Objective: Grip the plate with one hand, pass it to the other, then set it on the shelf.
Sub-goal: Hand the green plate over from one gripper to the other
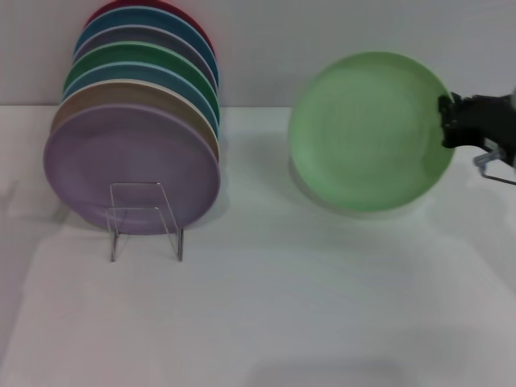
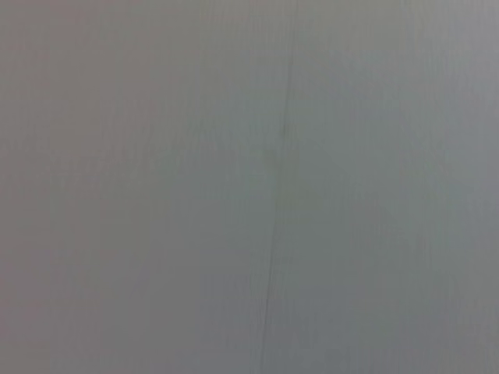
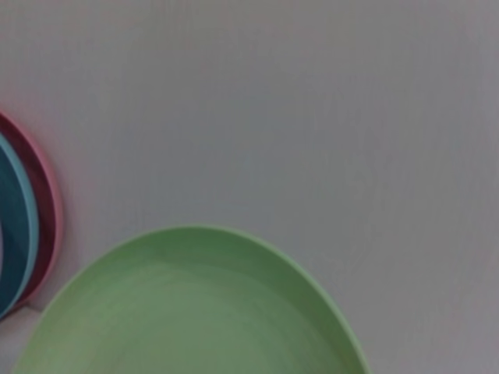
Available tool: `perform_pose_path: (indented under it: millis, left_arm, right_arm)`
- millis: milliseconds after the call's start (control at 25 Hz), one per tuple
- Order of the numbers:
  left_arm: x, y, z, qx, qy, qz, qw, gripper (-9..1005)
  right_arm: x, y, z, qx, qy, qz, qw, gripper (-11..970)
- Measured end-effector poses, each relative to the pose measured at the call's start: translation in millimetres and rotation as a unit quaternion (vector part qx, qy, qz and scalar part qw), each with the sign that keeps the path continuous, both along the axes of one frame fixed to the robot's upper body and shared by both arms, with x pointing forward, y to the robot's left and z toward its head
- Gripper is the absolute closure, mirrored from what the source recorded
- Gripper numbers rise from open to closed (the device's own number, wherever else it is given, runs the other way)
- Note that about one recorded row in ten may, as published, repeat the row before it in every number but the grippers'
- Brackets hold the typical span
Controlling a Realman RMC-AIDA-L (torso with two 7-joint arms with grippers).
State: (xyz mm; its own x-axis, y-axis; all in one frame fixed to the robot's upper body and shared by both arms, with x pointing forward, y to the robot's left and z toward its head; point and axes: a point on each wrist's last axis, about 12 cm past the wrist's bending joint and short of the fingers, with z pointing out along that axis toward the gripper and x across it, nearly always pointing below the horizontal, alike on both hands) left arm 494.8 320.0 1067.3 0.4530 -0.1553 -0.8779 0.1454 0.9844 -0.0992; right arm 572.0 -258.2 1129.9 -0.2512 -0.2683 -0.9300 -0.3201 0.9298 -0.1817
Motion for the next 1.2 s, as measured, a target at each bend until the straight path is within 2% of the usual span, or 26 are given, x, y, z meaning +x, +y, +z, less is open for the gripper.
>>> perform_pose_path:
  millis: [280, 520, 680, 840, 1080, 1200]
  left_arm:
    - [-0.7, -0.1, -0.3, 0.000, 0.000, -0.001, 1.000, 248]
    - [-2.8, 1.0, -1.5, 0.000, 0.003, 0.001, 1.000, 252]
    - [-3.3, 1.0, -1.9, 0.000, 0.003, 0.000, 1.000, 255]
    - [-4.9, -1.4, -3.6, 0.003, 0.008, -0.009, 1.000, 257]
    - [-11.6, -12.6, -7.5, 0.011, 0.011, -0.045, 0.999, 261]
    - [-15.8, -16.4, -7.8, 0.014, 0.006, -0.059, 0.998, 263]
  right_arm:
    - [-13.3, 27.6, -8.7, -0.039, -0.089, -0.026, 0.995, 933]
    - [-31.7, 41.0, -27.7, -0.049, -0.149, -0.066, 0.985, 934]
    - [-44.7, 44.7, -48.7, -0.002, -0.178, -0.098, 0.979, 934]
    - [-51.6, 42.9, -59.5, 0.035, -0.200, -0.110, 0.973, 933]
    - [-65.4, 38.3, -82.7, 0.105, -0.224, -0.085, 0.965, 933]
    - [-70.3, 36.2, -85.8, 0.113, -0.234, -0.075, 0.963, 932]
